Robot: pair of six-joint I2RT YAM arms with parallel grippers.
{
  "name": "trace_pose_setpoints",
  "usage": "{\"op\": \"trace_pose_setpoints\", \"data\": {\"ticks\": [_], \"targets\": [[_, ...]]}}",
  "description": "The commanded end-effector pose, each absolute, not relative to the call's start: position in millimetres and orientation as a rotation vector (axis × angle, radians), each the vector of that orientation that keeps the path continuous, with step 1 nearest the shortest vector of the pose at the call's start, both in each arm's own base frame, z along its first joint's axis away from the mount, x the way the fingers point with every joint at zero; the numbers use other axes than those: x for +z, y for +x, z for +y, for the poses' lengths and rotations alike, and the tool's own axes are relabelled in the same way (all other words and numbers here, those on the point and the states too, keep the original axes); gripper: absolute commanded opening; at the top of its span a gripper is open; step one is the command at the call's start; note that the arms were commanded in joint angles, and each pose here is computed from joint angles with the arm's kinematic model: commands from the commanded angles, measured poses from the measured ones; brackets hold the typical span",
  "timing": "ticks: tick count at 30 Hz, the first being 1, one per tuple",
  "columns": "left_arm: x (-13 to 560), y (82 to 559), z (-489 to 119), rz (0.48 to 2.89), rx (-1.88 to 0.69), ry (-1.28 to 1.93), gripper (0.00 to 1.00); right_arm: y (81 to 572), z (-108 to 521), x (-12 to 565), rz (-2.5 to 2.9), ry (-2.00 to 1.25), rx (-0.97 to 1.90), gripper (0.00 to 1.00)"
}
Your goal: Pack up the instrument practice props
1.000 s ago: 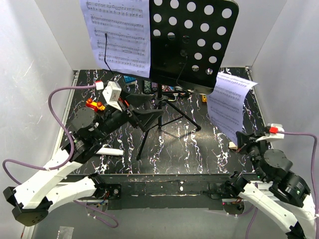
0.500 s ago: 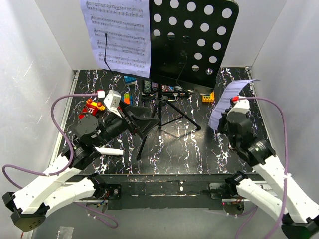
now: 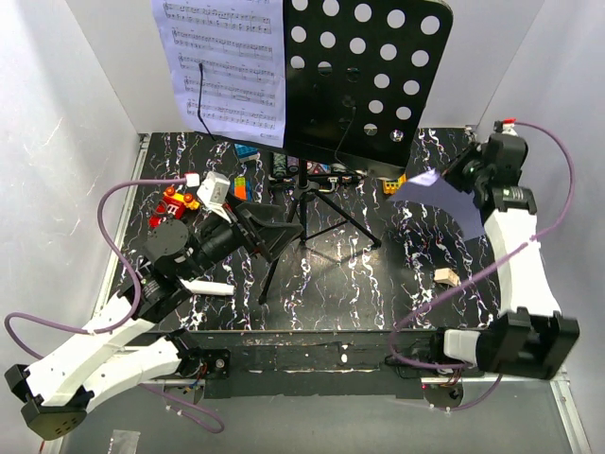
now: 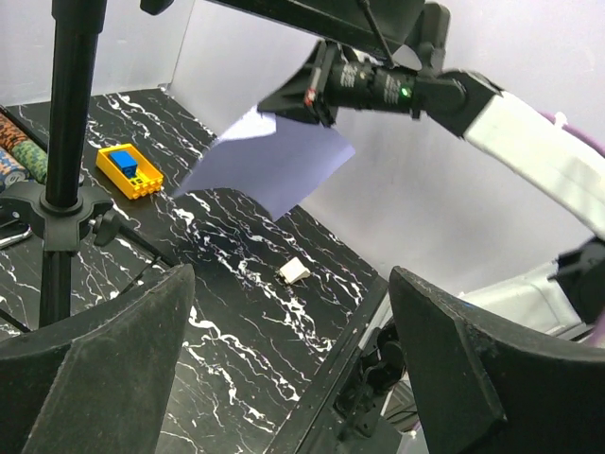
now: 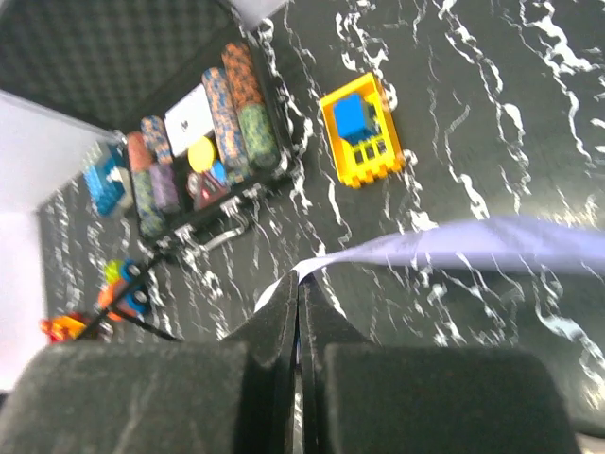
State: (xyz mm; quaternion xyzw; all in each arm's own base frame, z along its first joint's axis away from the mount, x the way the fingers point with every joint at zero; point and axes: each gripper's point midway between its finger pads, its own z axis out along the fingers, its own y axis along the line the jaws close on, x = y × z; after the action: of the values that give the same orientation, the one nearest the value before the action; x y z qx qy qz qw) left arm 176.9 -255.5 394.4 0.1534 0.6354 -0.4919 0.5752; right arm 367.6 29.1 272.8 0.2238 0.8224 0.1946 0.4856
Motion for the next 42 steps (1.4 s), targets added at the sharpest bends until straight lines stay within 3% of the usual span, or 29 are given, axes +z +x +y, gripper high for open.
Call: {"op": "trace_pose_setpoints", "data": {"ticks": [1,5,9,16,21,27,42], "targets": [[387,183,-260,1.503,-1.139,0.355,0.84,417,37,333,1.878,0.487,0.674,0.01],[383,188,-266,1.524,-1.117,0.377,0.84,442,38,402,1.789,0.402,0.685,0.01],[375,189,-267,1.541,-1.111,0.383,0.84,448,48,413,1.761,0.342,0.740,0.01],[349,186,-266,1.586,-1.144,0.344,0.84,432,21,233,2.017,0.618,0.730,0.01],[342,182,-263,1.601,-1.164,0.328,0.84,399,1,142,2.192,0.830,0.691,0.01],[334,179,-265,1.624,-1.190,0.314,0.85,368,-22,98,2.349,0.968,0.537,0.01],[326,178,-262,1.653,-1.172,0.314,0.84,344,-75,71,2.495,1.082,0.186,0.01]]}}
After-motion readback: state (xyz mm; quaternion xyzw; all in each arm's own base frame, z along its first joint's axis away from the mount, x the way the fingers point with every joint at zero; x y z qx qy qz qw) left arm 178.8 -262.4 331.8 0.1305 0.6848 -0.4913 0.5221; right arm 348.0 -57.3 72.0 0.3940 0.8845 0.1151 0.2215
